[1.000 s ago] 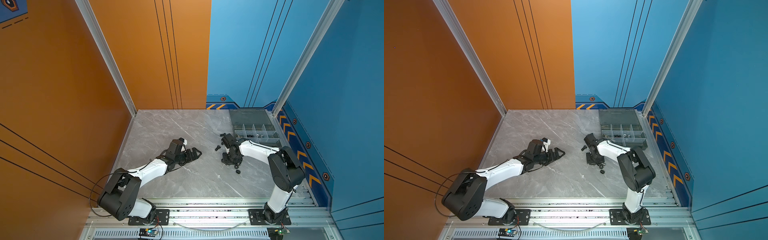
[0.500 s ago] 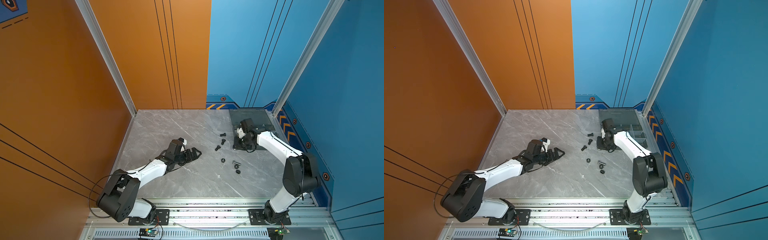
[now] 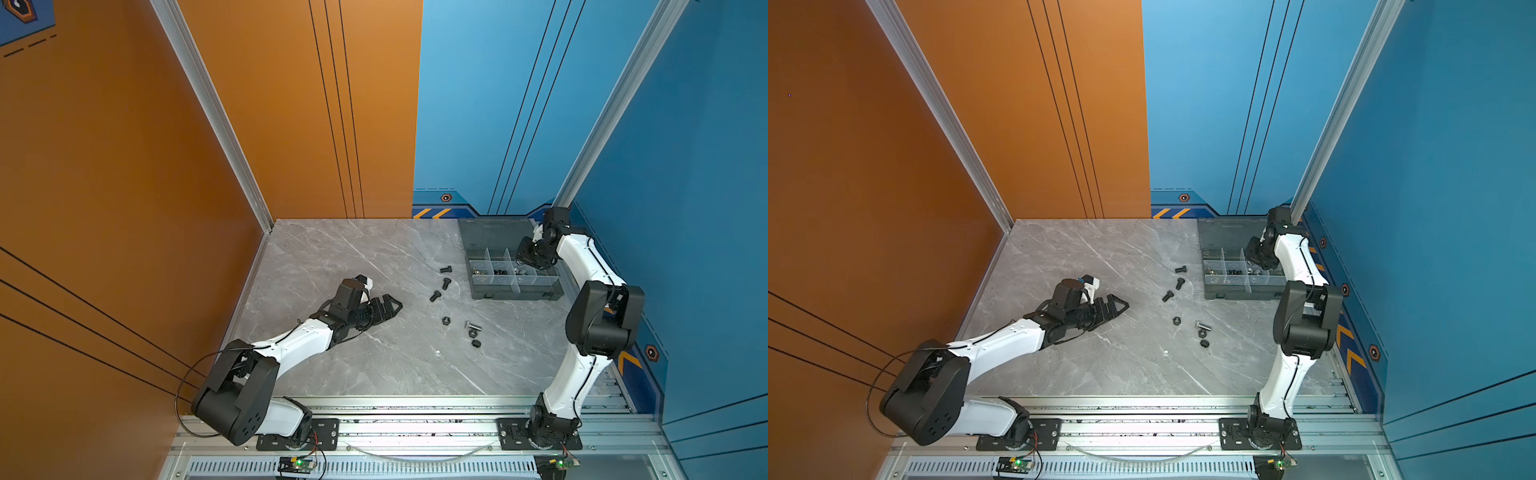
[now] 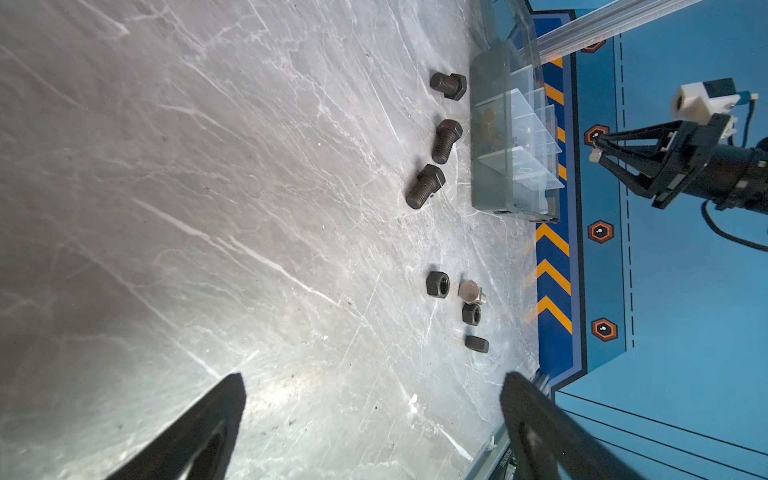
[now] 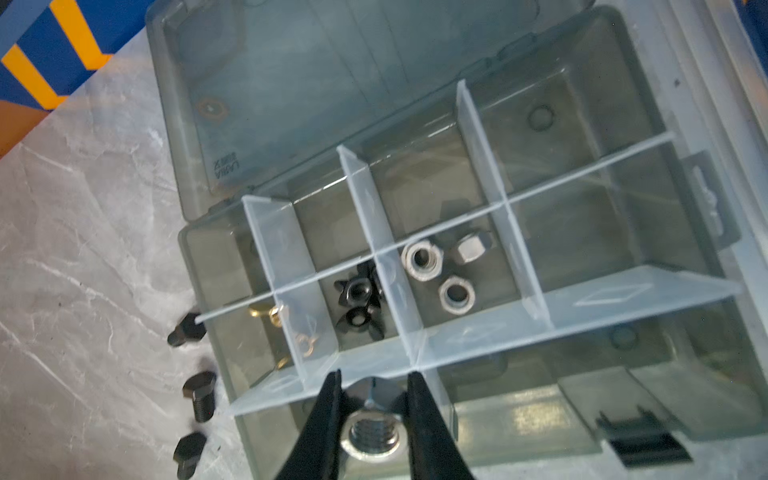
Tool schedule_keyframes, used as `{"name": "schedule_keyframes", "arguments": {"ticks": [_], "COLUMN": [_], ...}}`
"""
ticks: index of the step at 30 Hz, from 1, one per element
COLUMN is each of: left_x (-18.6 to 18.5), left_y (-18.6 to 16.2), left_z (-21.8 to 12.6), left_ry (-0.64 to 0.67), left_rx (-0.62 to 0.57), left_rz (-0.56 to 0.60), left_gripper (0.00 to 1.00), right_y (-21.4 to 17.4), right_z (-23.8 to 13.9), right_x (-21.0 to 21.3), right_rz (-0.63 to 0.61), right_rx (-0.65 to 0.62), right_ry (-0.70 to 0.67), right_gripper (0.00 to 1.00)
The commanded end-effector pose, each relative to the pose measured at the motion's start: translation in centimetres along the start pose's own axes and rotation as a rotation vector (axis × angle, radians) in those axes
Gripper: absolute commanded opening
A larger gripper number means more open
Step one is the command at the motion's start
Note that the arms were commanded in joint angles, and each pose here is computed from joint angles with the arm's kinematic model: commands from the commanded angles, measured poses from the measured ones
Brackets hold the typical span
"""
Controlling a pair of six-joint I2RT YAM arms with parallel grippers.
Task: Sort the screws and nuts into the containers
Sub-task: 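Lift the silver hex nut and carry it over the organizer box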
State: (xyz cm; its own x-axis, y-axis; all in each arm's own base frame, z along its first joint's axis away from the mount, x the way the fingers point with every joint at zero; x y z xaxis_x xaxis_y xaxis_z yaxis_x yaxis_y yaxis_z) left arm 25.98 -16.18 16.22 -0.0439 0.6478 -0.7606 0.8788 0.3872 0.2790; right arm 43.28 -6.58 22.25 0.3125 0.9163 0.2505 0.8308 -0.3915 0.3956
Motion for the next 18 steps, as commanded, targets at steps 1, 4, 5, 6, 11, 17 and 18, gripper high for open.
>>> {"name": "schedule_keyframes", "arguments": {"ticks": [1, 4, 5, 6, 11, 17, 18], "left_x": [0.0, 0.0, 0.0, 0.0, -0.1, -0.1, -0.1], "left_y": [0.0, -0.1, -0.1, 0.0, 0.1, 0.2, 0.2], "left_z": [-0.3, -0.4, -0.4, -0.4, -0.4, -0.1, -0.1], "left_ry": [-0.011, -0.008, -0.006, -0.003, 0.0, 0.005, 0.007], "left_rx": [0.006, 0.006, 0.006, 0.002, 0.002, 0.007, 0.007], "left_rz": [0.005, 0.004, 0.005, 0.004, 0.005, 0.003, 0.002], "left_gripper": [0.98, 0.98, 0.98, 0.98, 0.98, 0.98, 0.98], "right_y": [1.3, 2.3, 2.4, 2.5, 2.4, 1.8, 1.8], "right_z": [0.9, 2.0, 2.6, 2.9, 3.8, 4.6, 4.7], "right_x": [-1.7, -2.8, -3.2, -3.4, -4.3, -4.5, -4.5], "right_rz": [0.049, 0.077, 0.083, 0.088, 0.096, 0.089, 0.09], "right_rx": [0.014, 0.015, 0.022, 0.026, 0.05, 0.076, 0.079], "right_ry": [-0.025, -0.033, -0.037, -0.039, -0.046, -0.052, -0.051], "right_gripper": [0.0, 0.0, 0.0, 0.0, 0.0, 0.05, 0.08]}}
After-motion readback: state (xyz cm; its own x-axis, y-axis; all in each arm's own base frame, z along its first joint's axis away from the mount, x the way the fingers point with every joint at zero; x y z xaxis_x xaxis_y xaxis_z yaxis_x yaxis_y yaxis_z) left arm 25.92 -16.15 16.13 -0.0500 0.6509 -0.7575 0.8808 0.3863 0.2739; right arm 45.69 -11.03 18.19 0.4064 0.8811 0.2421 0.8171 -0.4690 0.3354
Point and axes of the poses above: each gripper's point midway between its finger pads, its own z axis out along the fingers, its own x axis along the line the jaws close on, y = z × x, the point moved 10 cm from there along -z, back along the fingers, and after that the axes turned 4 degrees about -z, right-handed, at the moved point
